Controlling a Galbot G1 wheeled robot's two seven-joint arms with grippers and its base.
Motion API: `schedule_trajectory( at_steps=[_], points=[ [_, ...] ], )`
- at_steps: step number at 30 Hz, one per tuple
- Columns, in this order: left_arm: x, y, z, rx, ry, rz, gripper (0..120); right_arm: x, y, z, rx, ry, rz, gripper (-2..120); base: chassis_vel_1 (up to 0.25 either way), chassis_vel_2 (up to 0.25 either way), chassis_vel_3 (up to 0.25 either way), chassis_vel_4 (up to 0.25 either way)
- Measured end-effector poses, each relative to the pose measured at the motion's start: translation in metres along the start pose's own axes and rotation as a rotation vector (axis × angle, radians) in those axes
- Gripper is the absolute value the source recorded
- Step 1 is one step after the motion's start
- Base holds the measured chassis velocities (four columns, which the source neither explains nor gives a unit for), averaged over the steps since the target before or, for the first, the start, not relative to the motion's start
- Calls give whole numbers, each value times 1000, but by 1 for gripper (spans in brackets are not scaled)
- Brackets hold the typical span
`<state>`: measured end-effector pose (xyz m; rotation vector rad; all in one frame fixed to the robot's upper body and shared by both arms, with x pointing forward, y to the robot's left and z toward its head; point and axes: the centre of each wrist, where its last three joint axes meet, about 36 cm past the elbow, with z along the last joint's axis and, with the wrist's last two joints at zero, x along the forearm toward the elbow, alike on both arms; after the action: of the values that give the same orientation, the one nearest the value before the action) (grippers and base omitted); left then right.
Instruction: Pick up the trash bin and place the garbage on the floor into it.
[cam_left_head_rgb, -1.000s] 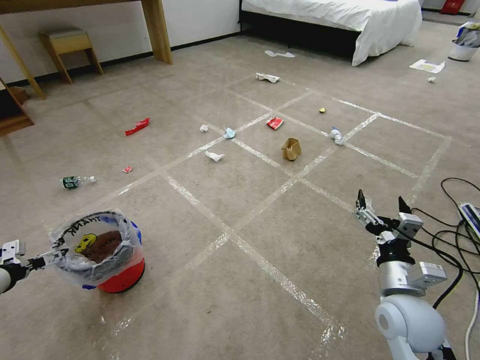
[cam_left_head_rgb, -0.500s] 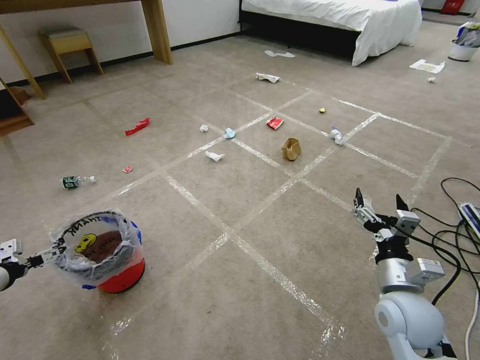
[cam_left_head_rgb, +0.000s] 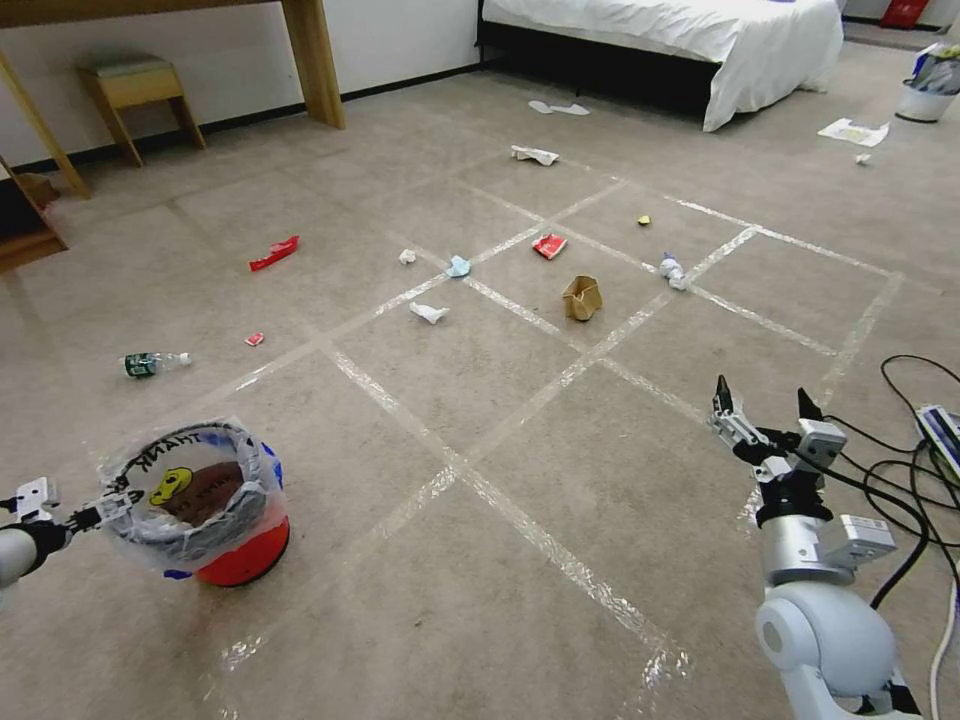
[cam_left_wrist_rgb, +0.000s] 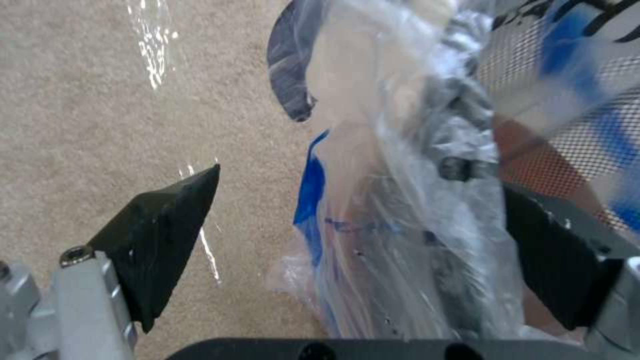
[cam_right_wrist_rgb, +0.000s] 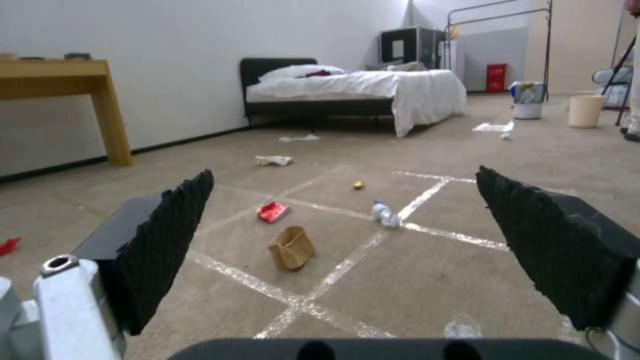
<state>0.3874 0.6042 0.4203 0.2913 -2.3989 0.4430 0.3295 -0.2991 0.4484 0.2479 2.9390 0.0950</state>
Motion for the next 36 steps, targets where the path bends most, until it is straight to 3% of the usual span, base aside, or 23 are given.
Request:
schedule_trajectory(
  at_steps=[14, 17, 19, 22, 25, 28, 31, 34, 36],
  points=[
    [-15, 2, 5, 28, 19, 5, 98, 1, -2, -3, 3, -6, 8, 100, 0, 0, 0, 0],
    [-15, 1, 5, 22, 22, 10, 91, 1, -3, -3, 5, -7, 11, 100, 0, 0, 0, 0],
    [-15, -1, 4, 11, 26, 17, 81, 0, -3, -4, 3, -10, 11, 100, 0, 0, 0, 0],
    [-14, -3, 3, 1, 31, 18, 75, -1, -3, -4, 1, -12, 11, 100, 0, 0, 0, 0],
    [-10, -7, 2, -23, 50, 25, 57, -3, -2, -5, -8, -19, 10, 100, 0, 0, 0, 0],
    [-10, -7, 2, -26, 55, 24, 52, -3, -1, -5, -11, -20, 9, 100, 0, 0, 0, 0],
    [-11, -9, 2, -30, 60, 27, 36, -5, -1, -4, -15, -18, 9, 100, 0, 0, 0, 0],
    [-10, -10, 2, -32, 60, 31, 29, -5, -1, -4, -16, -18, 9, 100, 0, 0, 0, 0],
    [-9, -12, 1, -38, 59, 34, 17, -6, -1, -5, -20, -20, 9, 100, 0, 0, 0, 0]
  ],
)
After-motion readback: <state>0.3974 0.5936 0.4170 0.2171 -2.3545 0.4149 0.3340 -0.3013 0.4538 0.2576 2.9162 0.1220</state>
